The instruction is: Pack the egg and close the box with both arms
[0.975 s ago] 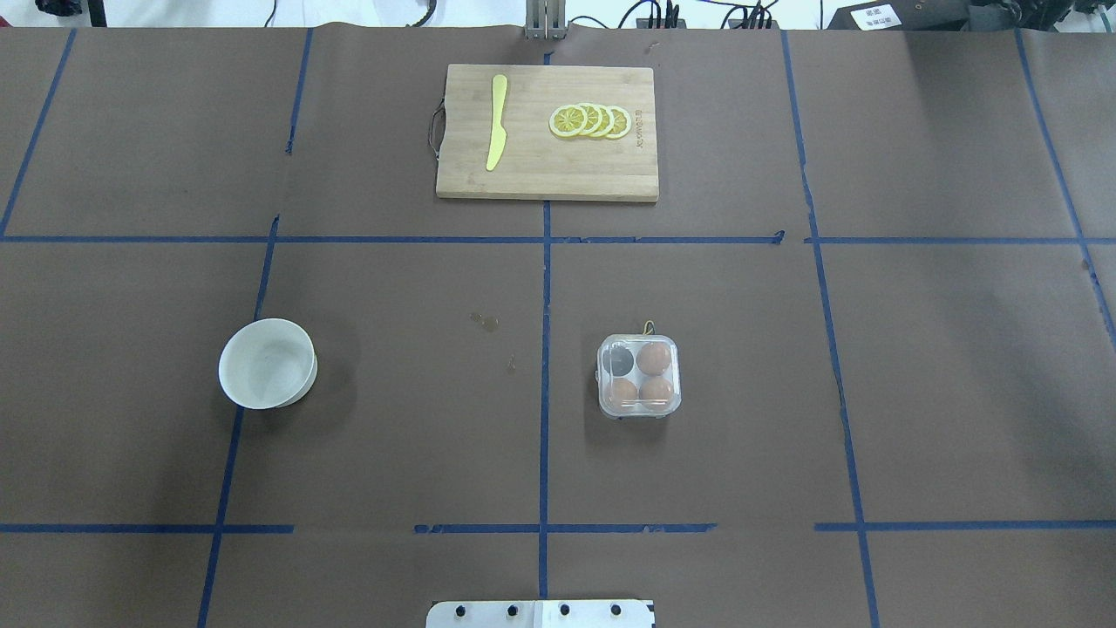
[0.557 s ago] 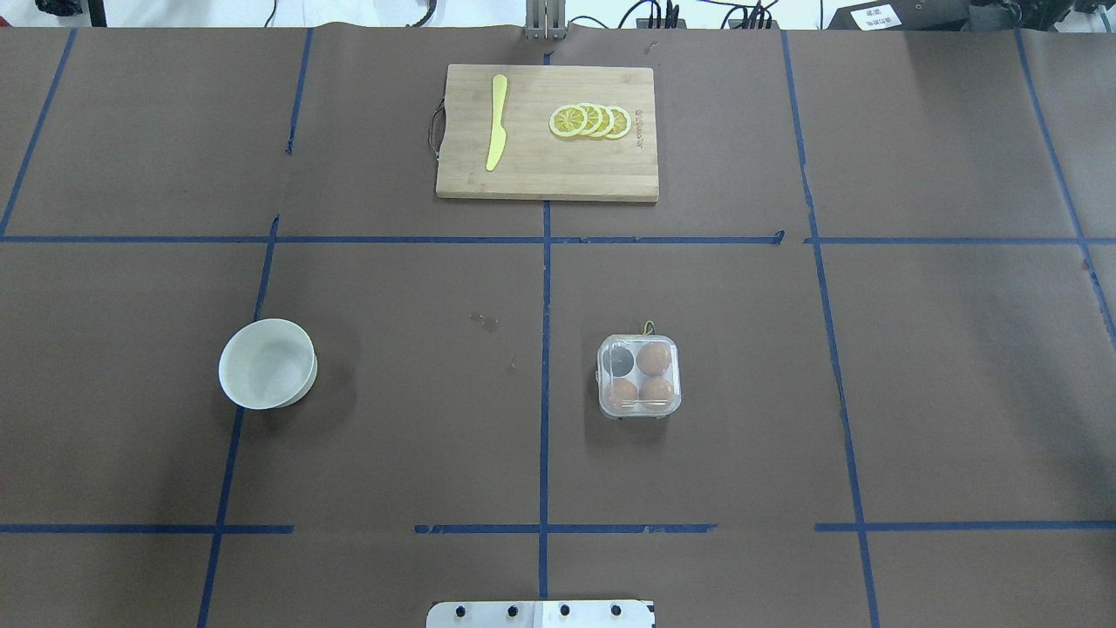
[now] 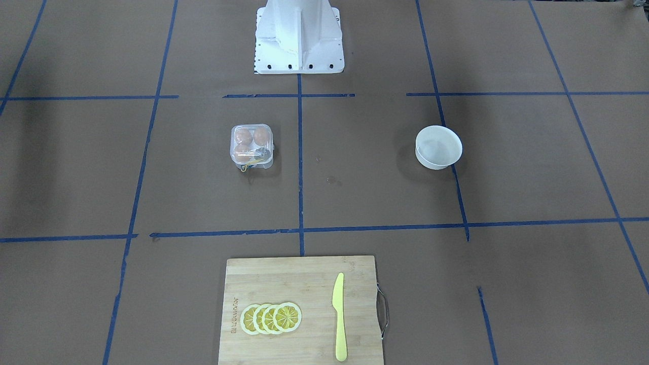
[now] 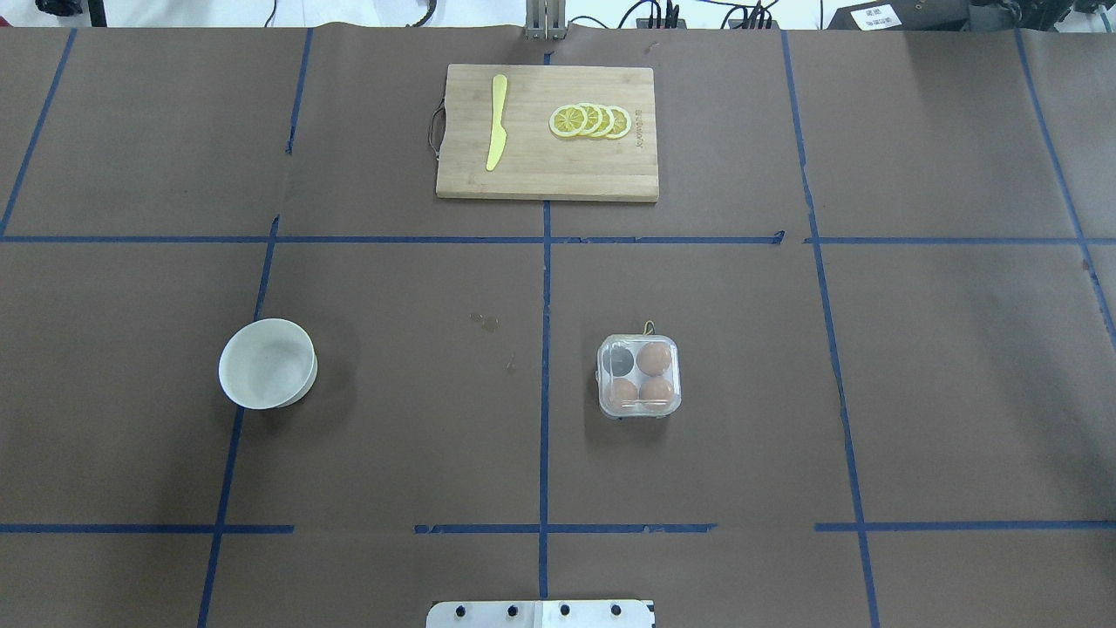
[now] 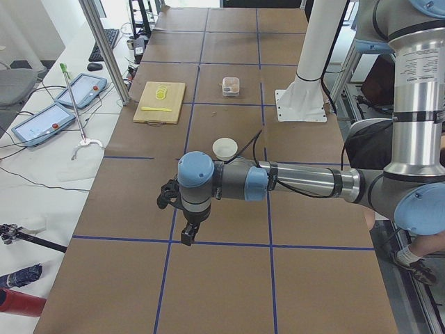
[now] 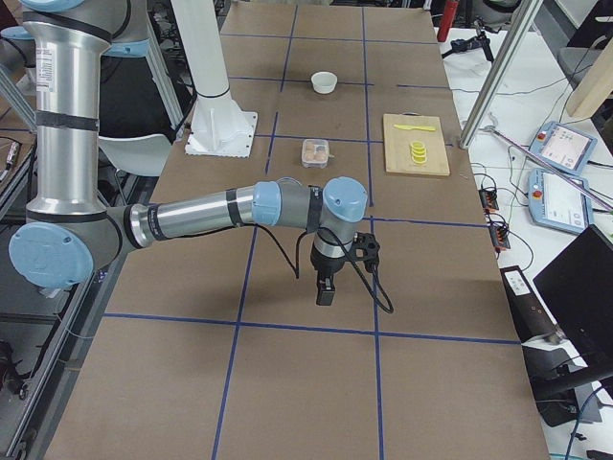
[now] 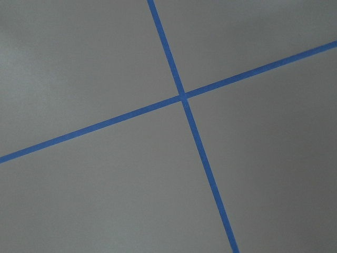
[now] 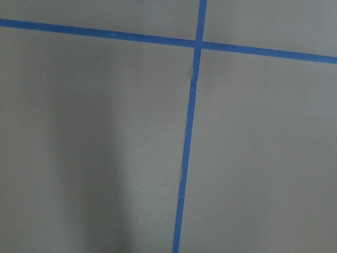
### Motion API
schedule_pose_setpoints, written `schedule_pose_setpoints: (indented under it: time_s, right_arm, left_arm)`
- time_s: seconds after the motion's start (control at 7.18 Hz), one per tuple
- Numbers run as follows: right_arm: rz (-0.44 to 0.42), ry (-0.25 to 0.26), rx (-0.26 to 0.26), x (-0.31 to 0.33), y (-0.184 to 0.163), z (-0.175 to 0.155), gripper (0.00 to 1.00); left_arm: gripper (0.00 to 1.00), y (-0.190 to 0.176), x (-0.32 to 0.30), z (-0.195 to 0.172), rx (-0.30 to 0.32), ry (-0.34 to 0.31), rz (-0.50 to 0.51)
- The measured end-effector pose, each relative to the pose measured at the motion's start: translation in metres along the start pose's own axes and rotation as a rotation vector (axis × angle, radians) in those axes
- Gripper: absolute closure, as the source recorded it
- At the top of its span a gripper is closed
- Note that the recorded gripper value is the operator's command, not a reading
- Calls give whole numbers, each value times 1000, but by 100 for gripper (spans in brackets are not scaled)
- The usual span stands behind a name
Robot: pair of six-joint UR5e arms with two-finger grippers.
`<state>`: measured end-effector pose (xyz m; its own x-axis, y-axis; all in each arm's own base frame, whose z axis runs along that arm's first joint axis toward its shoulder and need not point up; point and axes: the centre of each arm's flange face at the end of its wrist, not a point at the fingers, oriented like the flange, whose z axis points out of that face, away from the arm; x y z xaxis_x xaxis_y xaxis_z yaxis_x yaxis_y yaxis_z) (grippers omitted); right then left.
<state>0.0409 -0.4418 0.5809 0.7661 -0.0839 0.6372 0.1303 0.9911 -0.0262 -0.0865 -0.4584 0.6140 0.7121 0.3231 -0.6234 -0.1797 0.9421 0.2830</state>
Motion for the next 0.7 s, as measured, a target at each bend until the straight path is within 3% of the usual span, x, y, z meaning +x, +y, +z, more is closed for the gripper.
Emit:
schedule_pose_setpoints:
  time_s: [0.7]
  right_arm:
    - [3,-31,0,-2,-1,1,0]
  left_arm:
    - [0,4,-2,3,-8,1,-8]
